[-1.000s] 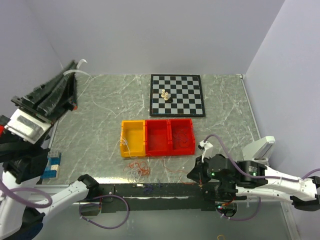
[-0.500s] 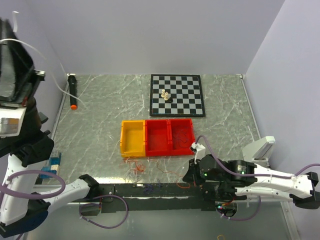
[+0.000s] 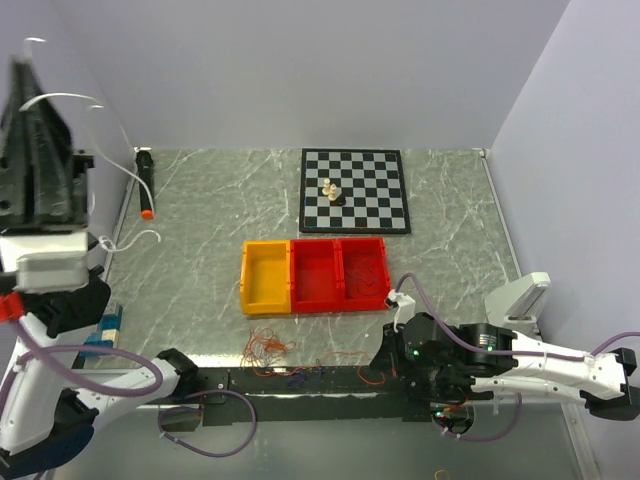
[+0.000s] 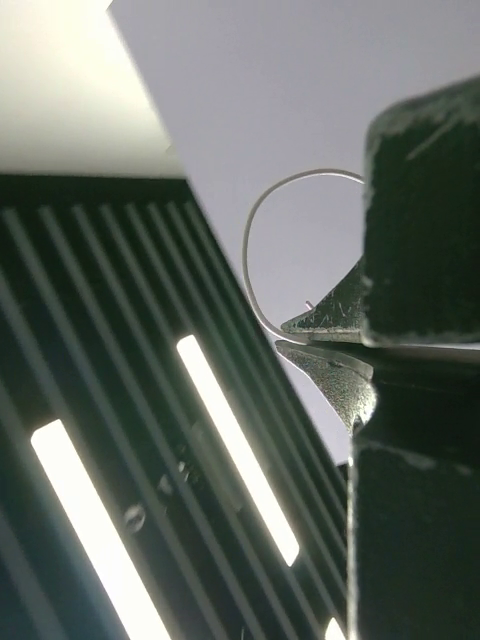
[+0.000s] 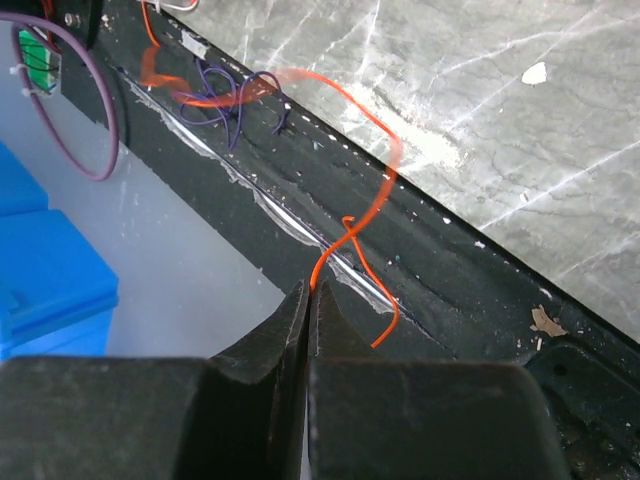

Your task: Untangle the cables

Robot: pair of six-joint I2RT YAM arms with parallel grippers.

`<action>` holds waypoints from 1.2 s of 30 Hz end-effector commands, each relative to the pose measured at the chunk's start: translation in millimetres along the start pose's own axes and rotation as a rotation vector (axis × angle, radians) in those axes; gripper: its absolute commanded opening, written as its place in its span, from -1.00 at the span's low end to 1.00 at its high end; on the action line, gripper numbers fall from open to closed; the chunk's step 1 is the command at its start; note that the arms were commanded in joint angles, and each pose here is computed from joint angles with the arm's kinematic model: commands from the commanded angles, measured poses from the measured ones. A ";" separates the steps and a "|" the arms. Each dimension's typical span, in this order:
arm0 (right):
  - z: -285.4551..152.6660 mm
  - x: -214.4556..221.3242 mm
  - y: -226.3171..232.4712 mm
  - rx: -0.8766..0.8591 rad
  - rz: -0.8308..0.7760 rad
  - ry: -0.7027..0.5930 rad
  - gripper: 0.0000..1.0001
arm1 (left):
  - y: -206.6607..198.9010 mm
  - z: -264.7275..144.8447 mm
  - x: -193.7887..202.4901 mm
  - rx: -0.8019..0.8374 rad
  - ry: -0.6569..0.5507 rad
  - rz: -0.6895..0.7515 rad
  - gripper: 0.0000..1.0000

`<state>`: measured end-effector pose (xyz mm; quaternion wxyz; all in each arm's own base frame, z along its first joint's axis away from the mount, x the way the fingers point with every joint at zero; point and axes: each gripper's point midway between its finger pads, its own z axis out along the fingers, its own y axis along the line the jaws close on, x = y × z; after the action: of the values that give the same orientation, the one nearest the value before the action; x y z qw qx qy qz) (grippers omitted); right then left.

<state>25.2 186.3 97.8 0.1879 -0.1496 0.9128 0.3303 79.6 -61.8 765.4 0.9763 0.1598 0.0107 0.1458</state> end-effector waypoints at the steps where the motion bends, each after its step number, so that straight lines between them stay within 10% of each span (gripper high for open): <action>1: -15.3 -21.2 26.3 -0.074 0.006 -0.064 -1.00 | -36.9 -11.7 15.3 0.147 0.069 -0.072 -0.89; 17: -105.7 -109.6 128.3 -0.380 -0.140 -0.354 -1.00 | -199.3 -204.4 111.9 0.473 0.624 -0.360 -0.99; 36: -102.8 -107.2 113.0 -0.359 -0.148 -0.387 -1.00 | -259.0 -253.6 156.7 0.491 0.815 -0.439 -0.98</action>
<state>48.7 217.7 276.9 0.3419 -0.1787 0.7818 0.4899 282.5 -178.4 439.5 0.8205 0.3411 0.4585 -0.0150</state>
